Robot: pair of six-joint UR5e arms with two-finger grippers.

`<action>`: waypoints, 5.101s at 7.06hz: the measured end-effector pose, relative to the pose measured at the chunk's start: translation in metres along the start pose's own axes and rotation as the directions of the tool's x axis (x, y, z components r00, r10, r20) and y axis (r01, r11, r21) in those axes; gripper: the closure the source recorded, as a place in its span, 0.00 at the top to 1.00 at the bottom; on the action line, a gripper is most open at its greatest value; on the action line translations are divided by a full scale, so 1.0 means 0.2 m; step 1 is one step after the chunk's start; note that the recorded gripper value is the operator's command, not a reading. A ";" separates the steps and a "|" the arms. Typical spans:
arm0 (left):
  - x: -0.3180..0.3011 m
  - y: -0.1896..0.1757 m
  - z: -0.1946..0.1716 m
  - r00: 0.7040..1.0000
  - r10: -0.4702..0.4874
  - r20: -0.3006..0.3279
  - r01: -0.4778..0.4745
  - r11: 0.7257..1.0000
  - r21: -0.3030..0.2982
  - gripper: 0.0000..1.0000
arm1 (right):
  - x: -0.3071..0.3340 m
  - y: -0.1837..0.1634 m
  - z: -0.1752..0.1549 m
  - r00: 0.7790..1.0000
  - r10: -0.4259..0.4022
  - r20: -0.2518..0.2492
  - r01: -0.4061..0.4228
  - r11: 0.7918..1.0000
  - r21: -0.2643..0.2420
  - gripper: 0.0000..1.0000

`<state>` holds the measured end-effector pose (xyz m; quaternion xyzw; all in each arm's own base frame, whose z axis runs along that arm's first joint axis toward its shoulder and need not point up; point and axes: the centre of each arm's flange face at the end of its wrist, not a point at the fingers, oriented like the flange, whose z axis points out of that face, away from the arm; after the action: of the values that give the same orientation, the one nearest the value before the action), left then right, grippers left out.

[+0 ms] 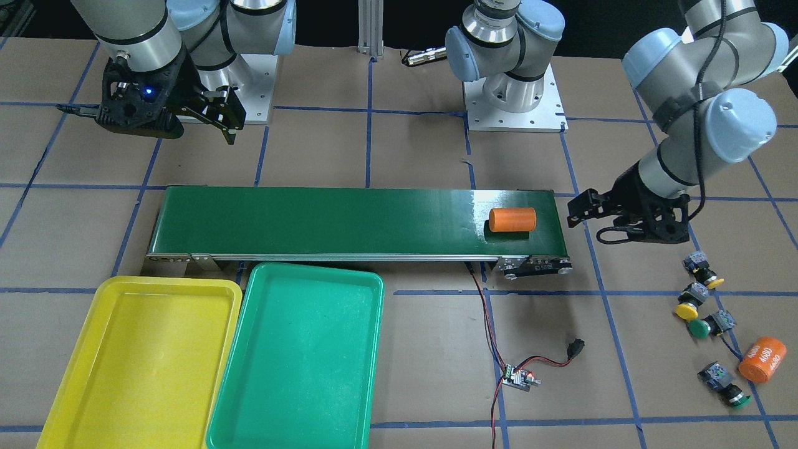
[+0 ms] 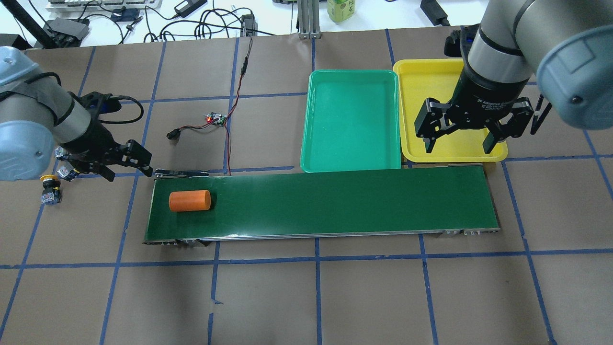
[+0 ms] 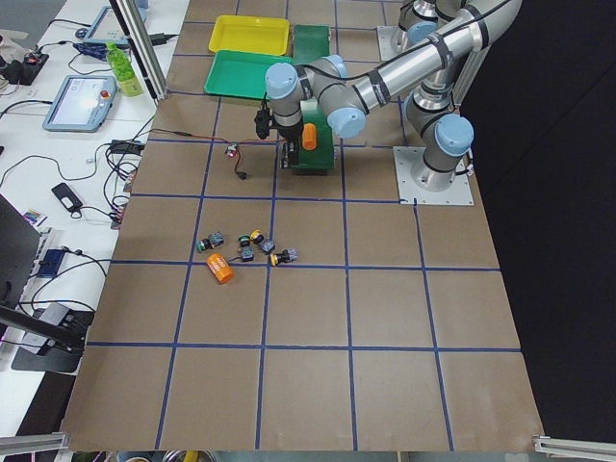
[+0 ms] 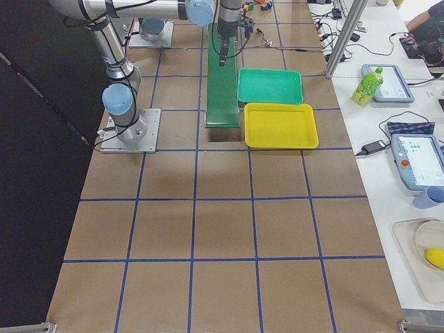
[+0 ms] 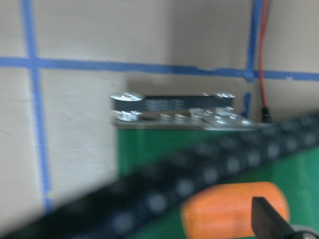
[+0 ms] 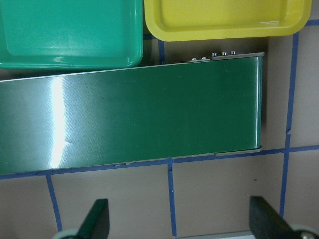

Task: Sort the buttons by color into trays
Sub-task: 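Move the left gripper back to the yellow-capped buttons, then grasp a yellow-capped button and set it on the conveyor belt, then return the left gripper to the button cluster and grasp another button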

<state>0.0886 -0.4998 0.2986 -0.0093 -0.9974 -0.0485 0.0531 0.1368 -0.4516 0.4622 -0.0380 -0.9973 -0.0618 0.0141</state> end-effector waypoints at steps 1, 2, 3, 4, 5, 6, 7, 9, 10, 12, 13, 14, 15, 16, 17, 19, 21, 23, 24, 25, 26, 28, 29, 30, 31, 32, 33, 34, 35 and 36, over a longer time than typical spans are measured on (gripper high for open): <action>-0.27 -0.01 0.01 1.000 0.014 0.027 -0.015 0.999 0.029 1.00 | 0.00 0.00 0.00 1.000 0.000 0.001 0.000 1.000 0.001 1.00; -0.54 -0.02 0.04 0.998 -0.009 0.069 0.004 0.998 0.061 1.00 | 0.00 0.00 0.00 1.000 0.002 0.002 -0.002 1.000 0.002 1.00; -0.77 -0.02 0.09 0.993 -0.050 0.109 0.042 0.996 0.076 1.00 | 0.00 0.00 -0.01 1.000 0.002 0.001 -0.002 1.000 0.003 1.00; -0.93 -0.03 0.14 0.989 -0.085 0.122 0.076 0.994 0.083 1.00 | 0.00 0.00 -0.01 1.000 0.002 0.000 -0.002 1.000 0.004 1.00; -1.05 -0.05 0.18 0.986 -0.112 0.122 0.102 0.991 0.086 0.99 | 0.00 0.01 -0.01 1.000 0.002 0.000 -0.002 1.000 0.007 1.00; -1.15 -0.07 0.23 0.983 -0.130 0.126 0.118 0.988 0.096 0.98 | 0.00 0.02 -0.02 1.000 0.002 0.000 -0.002 1.000 0.011 1.00; -1.22 -0.09 0.28 0.981 -0.142 0.134 0.128 0.986 0.108 0.89 | 0.00 0.03 -0.03 1.000 0.005 0.002 -0.005 1.000 0.012 1.00; -1.26 -0.09 0.38 0.981 -0.149 0.128 0.136 0.986 0.100 0.70 | 0.00 0.04 -0.02 1.000 0.003 0.001 -0.003 1.000 0.010 1.00; -1.26 -0.09 0.40 0.981 -0.150 0.125 0.138 0.986 0.097 0.63 | 0.00 0.04 -0.02 1.000 0.002 0.001 -0.002 1.000 0.011 1.00; -1.26 -0.10 0.42 0.982 -0.149 0.120 0.138 0.986 0.095 0.03 | 0.01 0.02 -0.03 1.000 0.001 0.004 -0.001 0.999 0.033 1.00; -1.26 -0.09 0.43 0.982 -0.144 0.118 0.134 0.987 0.092 0.01 | 0.01 0.01 -0.03 1.000 0.001 0.003 -0.002 0.999 0.044 1.00; -1.25 -0.09 0.41 0.983 -0.142 0.120 0.132 0.987 0.091 0.00 | 0.01 0.01 -0.04 1.000 0.001 0.003 -0.001 0.999 0.050 1.00; -1.24 -0.08 0.37 0.982 -0.139 0.126 0.128 0.987 0.094 0.00 | 0.01 0.01 -0.04 1.000 0.001 0.004 -0.001 0.999 0.054 1.00; -1.20 -0.08 0.31 0.983 -0.132 0.125 0.121 0.989 0.090 0.00 | 0.01 0.01 -0.04 1.000 0.001 0.004 -0.001 0.998 0.056 1.00; -1.09 -0.08 0.24 0.988 -0.111 0.108 0.104 0.992 0.073 0.00 | 0.01 0.01 -0.04 1.000 0.001 0.003 -0.001 0.998 0.057 1.00; -0.61 -0.09 -0.01 0.996 -0.082 0.047 0.081 0.996 0.030 0.00 | 0.01 0.01 -0.04 1.000 0.001 0.002 -0.001 0.998 0.056 1.00; -0.07 0.00 -0.12 0.999 -0.038 -0.023 0.037 0.999 -0.039 0.00 | 0.01 0.01 -0.04 1.000 0.001 0.002 -0.001 0.998 0.057 1.00; 0.27 0.12 0.03 0.997 -0.027 -0.065 0.023 0.997 -0.071 0.00 | 0.01 0.01 -0.04 1.000 0.001 0.002 -0.001 0.998 0.056 1.00; 0.39 0.13 0.11 0.995 -0.050 -0.081 0.045 0.997 -0.062 0.00 | 0.01 0.01 -0.04 1.000 0.001 0.002 -0.001 0.998 0.056 1.00; 0.50 0.12 0.15 0.995 -0.058 -0.078 0.054 0.997 -0.046 0.00 | 0.01 0.01 -0.04 1.000 0.001 0.002 -0.001 0.998 0.056 1.00; 0.60 0.11 0.19 0.996 -0.052 -0.072 0.049 0.998 -0.039 0.00 | 0.01 0.01 -0.04 1.000 0.001 0.002 -0.001 0.998 0.056 1.00; 0.70 0.13 0.26 0.997 -0.033 -0.069 0.029 0.998 -0.056 1.00 | 0.01 0.01 -0.04 1.000 0.000 0.002 -0.001 0.999 0.054 1.00; 0.71 0.15 0.29 0.997 -0.030 -0.069 0.025 0.997 -0.069 1.00 | 0.01 0.01 -0.03 1.000 0.000 0.001 0.000 0.999 0.052 1.00; 0.70 0.15 0.27 0.998 -0.029 -0.052 0.026 0.998 -0.062 1.00 | 0.01 0.01 -0.03 1.000 0.000 0.000 0.000 0.999 0.048 1.00; 0.63 0.10 0.18 0.999 -0.040 -0.002 0.040 0.999 -0.034 1.00 | 0.01 0.01 -0.03 1.000 0.000 -0.001 0.000 0.999 0.044 1.00; 0.47 0.02 0.06 0.996 -0.072 0.051 0.073 0.997 -0.009 1.00 | 0.01 0.02 -0.02 1.000 0.000 -0.002 0.000 0.999 0.040 1.00; 0.26 -0.04 -0.03 0.994 -0.077 0.073 0.078 0.997 -0.003 1.00 | 0.01 0.02 -0.02 1.000 0.000 -0.002 0.000 0.999 0.038 1.00; 0.00 -0.07 -0.05 0.997 -0.033 0.075 0.033 0.999 -0.010 1.00 | 0.01 0.02 -0.02 1.000 0.000 -0.002 0.000 0.999 0.037 1.00; -0.31 -0.08 -0.03 0.996 0.031 0.078 -0.030 0.999 -0.013 1.00 | 0.01 0.02 -0.02 1.000 0.000 -0.002 0.000 0.999 0.037 1.00; -0.59 -0.09 0.01 0.989 0.112 0.097 -0.113 0.994 -0.001 1.00 | 0.01 0.02 -0.02 1.000 0.000 -0.002 0.000 0.999 0.036 1.00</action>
<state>0.2052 -0.5186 0.2816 -0.0677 -0.9968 -0.0426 0.0073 0.1358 -0.4486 0.4666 -0.0377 -0.9982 -0.0437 0.0159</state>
